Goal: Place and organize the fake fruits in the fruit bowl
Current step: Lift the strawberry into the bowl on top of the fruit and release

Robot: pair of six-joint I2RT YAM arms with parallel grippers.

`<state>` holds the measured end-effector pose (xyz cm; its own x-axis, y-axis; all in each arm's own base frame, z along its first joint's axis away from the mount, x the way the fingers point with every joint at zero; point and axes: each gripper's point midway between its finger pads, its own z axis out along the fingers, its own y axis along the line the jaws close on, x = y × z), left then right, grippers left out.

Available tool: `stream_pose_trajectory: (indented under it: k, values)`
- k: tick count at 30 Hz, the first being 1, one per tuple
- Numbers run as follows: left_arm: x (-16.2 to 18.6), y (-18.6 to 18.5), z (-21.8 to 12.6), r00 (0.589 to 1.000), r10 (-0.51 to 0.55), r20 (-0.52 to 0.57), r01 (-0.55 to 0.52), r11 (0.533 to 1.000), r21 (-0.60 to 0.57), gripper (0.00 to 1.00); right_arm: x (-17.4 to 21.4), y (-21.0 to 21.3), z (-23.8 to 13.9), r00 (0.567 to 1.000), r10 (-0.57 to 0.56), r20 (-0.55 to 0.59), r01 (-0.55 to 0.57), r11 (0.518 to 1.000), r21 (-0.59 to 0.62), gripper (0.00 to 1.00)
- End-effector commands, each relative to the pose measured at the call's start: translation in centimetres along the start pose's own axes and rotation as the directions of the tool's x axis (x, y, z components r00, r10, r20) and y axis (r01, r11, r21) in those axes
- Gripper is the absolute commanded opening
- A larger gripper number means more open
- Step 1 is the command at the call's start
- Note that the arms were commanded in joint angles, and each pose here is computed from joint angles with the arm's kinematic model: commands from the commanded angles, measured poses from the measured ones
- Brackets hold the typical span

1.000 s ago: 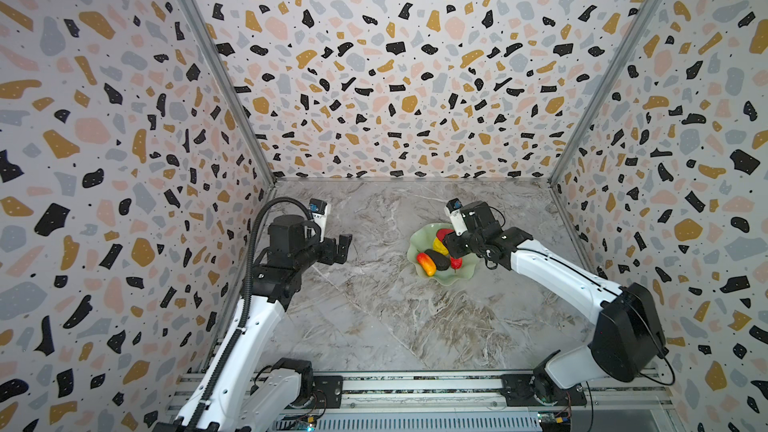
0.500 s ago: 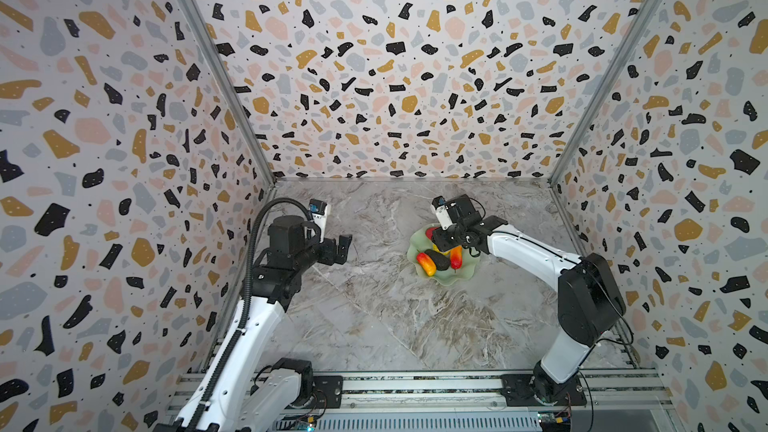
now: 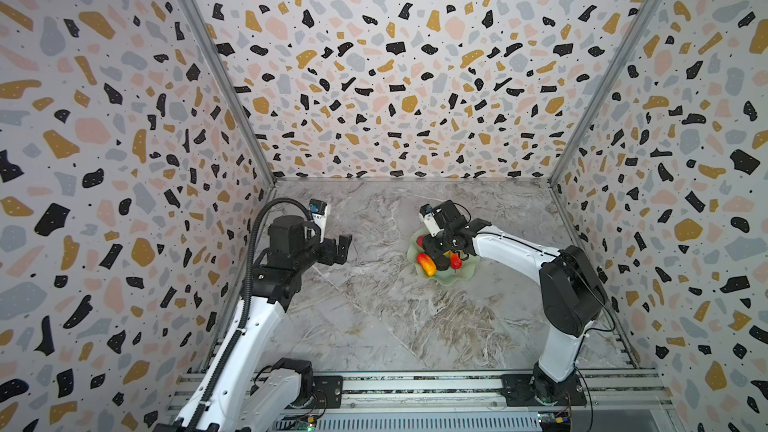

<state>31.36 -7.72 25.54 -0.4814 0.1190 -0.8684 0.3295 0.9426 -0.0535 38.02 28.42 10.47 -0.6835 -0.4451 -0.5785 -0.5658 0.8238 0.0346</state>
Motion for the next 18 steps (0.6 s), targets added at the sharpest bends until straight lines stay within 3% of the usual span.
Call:
stream_pose_trajectory:
  k: [1,13,18]
  values:
    - [-0.5,0.1,0.0,1.000,-0.001,0.028,0.001,1.000,0.000,1.00,-1.8,-0.2,-0.9,0.999,-0.003,0.045,0.002,1.000,0.014,0.35]
    - [-0.4,0.2,0.0,1.000,-0.002,0.023,0.002,1.000,-0.004,1.00,-2.6,-0.6,-1.5,0.998,-0.012,0.061,0.009,0.999,0.041,0.66]
    - [-0.3,0.2,0.1,1.000,-0.002,0.021,0.002,1.000,-0.006,0.99,-3.2,-0.8,-2.6,0.996,-0.021,0.082,0.017,0.999,0.052,0.74]
